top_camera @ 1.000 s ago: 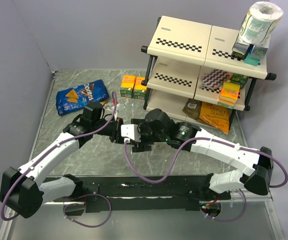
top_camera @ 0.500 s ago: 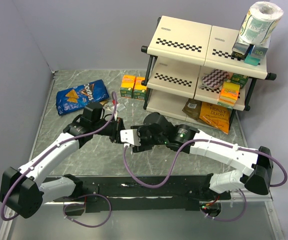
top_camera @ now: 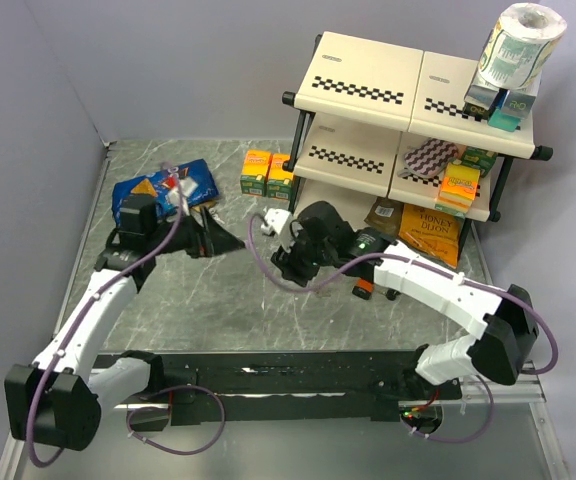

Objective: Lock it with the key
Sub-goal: Place the lock at the center of the board.

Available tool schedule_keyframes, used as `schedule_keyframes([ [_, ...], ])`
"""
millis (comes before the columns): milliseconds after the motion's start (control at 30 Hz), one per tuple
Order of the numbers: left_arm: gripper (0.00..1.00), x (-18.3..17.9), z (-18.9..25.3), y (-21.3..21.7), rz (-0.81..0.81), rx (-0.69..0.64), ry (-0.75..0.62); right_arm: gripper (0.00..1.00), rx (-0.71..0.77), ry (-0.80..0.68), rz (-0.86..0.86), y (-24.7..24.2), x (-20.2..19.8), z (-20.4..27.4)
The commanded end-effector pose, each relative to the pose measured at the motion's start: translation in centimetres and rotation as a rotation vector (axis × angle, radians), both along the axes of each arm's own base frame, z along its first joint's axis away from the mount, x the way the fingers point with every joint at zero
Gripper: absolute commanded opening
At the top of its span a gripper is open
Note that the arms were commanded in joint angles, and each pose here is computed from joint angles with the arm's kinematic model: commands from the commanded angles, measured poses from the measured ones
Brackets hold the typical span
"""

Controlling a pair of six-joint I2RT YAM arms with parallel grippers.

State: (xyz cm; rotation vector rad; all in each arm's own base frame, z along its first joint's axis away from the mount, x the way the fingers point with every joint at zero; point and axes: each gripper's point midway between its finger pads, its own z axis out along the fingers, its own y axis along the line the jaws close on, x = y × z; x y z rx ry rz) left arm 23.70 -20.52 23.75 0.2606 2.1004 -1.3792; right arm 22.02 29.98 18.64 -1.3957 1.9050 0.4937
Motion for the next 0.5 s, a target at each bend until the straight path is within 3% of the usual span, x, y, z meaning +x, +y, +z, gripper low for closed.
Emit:
schedule_keyframes([
  [0,0.96,3.3,2.4,3.0,0.200,-0.026,-0.092,0.00,0.128,0.252,-0.332,1.0,0.5,-1.8],
  [167,0.96,6.0,2.6,6.5,0.429,0.047,-0.156,0.00,0.002,0.408,-0.563,0.8,1.3,-6.6],
  [300,0.96,5.9,2.6,6.8,0.433,0.024,-0.187,0.00,-0.077,0.525,-0.742,0.0,0.6,-10.5],
  [467,0.96,5.8,1.3,6.5,0.413,0.001,-0.140,0.00,-0.086,0.546,-0.838,-0.7,0.6,-12.2],
])
